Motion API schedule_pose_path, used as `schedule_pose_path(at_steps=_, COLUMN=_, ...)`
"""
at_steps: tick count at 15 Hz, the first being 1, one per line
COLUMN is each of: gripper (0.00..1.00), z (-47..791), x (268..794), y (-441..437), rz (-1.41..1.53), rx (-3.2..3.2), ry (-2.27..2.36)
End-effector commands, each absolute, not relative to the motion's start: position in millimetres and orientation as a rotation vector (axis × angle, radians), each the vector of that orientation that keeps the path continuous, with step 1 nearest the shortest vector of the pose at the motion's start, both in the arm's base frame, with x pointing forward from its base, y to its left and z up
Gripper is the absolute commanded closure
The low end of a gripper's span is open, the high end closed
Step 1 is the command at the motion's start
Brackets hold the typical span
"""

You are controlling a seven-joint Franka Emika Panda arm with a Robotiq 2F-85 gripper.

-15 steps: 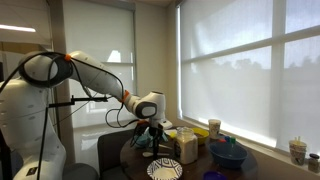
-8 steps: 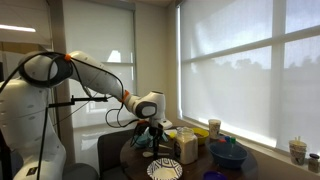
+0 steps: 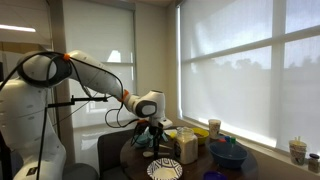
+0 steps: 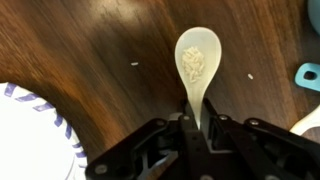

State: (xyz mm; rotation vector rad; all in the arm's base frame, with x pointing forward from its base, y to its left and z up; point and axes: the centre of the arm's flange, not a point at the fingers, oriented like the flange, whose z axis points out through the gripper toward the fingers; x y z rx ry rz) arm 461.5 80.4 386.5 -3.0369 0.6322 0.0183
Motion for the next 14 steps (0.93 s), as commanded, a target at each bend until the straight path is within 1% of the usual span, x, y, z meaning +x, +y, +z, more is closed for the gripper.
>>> schedule_pose_path(at_steps=1, gripper=0.96, z=412, x=460, y=78, rz=0.004, rx=-3.082, ry=0.627)
schedule_pose_path(at_steps=14, gripper=0.96, z=497, x=485, y=93, rz=-0.044, rx=-3.201, ry=0.335)
